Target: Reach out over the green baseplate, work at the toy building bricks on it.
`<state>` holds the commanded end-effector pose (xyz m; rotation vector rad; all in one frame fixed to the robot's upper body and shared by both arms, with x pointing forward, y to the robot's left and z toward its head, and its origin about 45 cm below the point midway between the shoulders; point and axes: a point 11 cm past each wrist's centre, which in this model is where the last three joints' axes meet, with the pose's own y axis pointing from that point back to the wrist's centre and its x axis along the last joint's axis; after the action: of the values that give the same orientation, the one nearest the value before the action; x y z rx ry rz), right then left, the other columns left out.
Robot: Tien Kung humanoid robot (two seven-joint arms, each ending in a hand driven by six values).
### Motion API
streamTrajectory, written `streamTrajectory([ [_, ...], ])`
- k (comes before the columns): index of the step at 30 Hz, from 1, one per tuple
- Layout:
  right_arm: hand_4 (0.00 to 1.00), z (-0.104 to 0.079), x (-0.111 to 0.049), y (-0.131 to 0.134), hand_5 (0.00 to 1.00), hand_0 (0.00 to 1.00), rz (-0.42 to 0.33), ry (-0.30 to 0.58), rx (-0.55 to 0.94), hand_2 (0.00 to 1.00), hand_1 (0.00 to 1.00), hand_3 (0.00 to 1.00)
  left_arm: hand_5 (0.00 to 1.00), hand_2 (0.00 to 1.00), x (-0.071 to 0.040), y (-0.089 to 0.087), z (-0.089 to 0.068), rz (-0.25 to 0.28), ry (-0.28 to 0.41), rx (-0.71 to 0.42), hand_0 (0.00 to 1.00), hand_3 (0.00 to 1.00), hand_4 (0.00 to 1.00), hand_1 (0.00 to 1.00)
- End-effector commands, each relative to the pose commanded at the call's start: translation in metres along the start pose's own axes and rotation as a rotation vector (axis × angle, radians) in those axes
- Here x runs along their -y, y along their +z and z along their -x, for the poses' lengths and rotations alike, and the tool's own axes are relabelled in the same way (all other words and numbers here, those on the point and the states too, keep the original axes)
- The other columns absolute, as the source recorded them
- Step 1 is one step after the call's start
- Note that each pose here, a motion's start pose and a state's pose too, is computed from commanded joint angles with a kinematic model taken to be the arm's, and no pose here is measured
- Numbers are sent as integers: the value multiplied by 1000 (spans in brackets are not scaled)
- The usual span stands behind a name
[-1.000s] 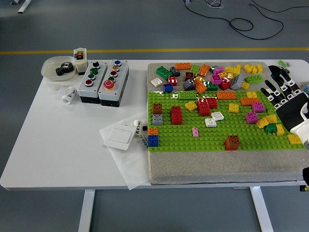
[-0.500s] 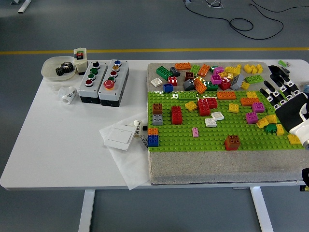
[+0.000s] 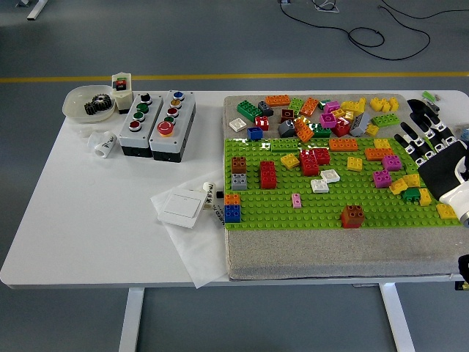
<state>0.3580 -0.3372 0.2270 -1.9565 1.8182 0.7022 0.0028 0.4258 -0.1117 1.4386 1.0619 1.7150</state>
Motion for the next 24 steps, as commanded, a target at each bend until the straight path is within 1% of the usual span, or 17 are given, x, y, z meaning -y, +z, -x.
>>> streamTrajectory([
  [24,998,1,2,-9,979,893,-24,4,1,855,816,873,700,859,0,7,1,12,-3,0,765,771,790,810],
])
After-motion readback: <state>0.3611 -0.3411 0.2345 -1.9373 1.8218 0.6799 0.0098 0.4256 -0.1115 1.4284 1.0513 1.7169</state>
